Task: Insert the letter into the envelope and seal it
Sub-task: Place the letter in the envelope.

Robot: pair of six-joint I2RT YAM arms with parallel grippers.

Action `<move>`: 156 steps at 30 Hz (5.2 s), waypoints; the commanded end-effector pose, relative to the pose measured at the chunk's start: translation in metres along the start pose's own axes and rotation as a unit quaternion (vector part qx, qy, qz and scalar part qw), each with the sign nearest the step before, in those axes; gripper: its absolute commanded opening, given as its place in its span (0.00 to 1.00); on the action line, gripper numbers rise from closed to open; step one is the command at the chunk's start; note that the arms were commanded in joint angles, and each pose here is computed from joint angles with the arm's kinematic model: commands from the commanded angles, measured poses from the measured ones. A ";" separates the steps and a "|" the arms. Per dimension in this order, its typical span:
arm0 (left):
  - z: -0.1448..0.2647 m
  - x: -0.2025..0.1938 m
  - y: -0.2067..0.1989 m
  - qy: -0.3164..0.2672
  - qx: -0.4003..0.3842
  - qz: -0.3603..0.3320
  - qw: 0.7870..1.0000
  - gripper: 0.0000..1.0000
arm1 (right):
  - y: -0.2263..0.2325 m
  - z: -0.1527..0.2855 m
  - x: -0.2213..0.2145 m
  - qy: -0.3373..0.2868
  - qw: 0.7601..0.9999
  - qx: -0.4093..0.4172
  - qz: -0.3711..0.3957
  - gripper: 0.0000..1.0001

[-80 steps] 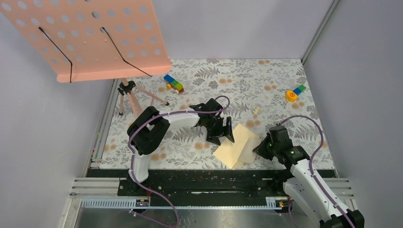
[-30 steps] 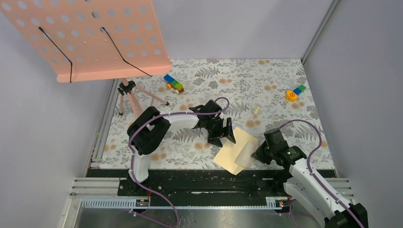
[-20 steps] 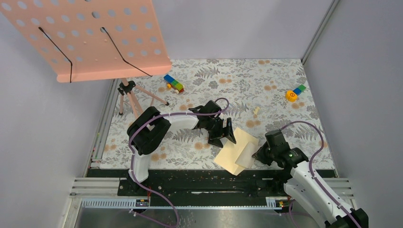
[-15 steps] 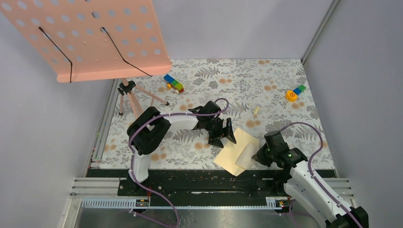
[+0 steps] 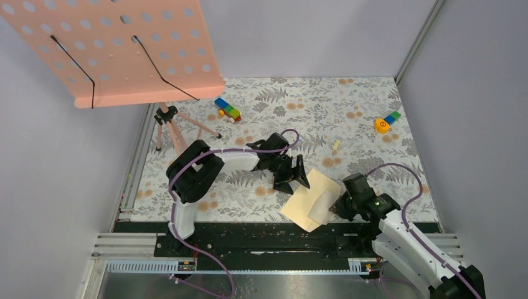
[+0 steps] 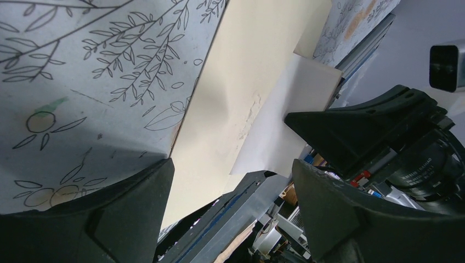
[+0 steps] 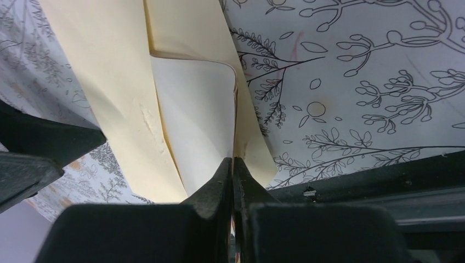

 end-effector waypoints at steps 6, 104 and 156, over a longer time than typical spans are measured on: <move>-0.010 -0.002 0.033 -0.010 0.053 0.006 0.999 0.83 | 0.015 -0.014 0.000 0.006 1.000 0.022 -0.003 0.00; -0.006 0.077 0.016 -0.069 0.086 0.021 0.994 0.81 | 0.075 -0.069 0.081 0.040 0.983 -0.018 0.178 0.00; -0.018 0.074 0.006 -0.038 0.083 0.010 0.996 0.81 | 0.081 -0.063 0.078 0.044 0.976 -0.006 0.213 0.00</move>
Point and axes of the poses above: each gripper's point midway between its finger pads, its own z axis back along the fingers, its own y axis along the line the jaws close on, x = y × z, the point moved 2 cm from there along z, back along the fingers, and after that the axes turned 10 degrees about z, right-handed, at the moved point
